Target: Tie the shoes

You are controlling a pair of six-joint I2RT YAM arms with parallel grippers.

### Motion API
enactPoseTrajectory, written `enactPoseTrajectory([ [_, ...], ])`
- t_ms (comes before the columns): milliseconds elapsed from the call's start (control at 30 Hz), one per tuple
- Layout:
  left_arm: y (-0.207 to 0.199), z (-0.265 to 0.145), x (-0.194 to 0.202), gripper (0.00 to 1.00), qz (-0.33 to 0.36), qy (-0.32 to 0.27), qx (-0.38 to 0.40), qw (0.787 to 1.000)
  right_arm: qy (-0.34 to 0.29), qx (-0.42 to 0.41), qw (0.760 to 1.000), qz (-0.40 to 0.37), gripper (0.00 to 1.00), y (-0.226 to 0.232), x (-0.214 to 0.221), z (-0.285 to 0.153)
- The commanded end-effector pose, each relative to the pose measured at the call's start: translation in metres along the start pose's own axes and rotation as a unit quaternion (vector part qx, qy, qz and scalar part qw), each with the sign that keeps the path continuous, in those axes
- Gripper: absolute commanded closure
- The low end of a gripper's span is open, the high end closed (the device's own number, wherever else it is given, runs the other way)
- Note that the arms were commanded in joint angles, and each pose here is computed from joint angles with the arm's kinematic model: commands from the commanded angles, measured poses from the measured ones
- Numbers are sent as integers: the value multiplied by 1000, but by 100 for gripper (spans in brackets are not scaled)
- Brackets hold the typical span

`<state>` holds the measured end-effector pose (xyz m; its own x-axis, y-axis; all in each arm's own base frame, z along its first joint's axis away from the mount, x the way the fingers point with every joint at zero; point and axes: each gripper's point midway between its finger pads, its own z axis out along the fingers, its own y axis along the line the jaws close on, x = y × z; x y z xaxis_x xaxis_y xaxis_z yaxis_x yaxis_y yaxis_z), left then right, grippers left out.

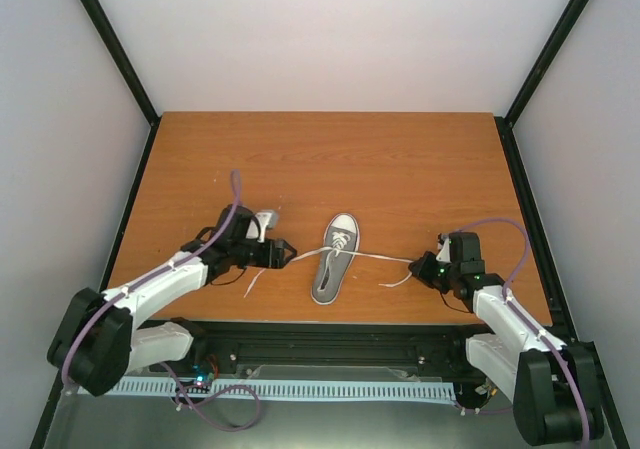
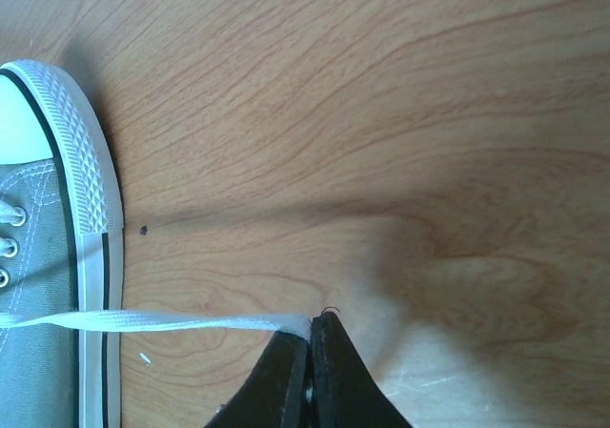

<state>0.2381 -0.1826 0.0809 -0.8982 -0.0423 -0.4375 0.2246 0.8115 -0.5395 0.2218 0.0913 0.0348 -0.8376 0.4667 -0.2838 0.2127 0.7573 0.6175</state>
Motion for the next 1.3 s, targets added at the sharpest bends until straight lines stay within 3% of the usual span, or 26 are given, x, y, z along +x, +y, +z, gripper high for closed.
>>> enactPoseTrajectory([
  [0,-62,9,-18,29,157,-37,102,982,-13,-19,1000,-4,97,11,-12,-1],
  [133,-75,18,-30,35,192,-68,135,970,-11,-24,1000,-5,97,13,-13,0],
  [267,-79,39,-23,42,212,-23,153,965,-12,-25,1000,-7,97,15,-15,-1],
  [433,-74,54,-14,42,244,1,147,959,-12,-27,1000,-11,97,16,-16,0],
  [1267,-59,99,-19,53,307,-1,78,948,-7,-34,999,-14,97,18,-16,2],
])
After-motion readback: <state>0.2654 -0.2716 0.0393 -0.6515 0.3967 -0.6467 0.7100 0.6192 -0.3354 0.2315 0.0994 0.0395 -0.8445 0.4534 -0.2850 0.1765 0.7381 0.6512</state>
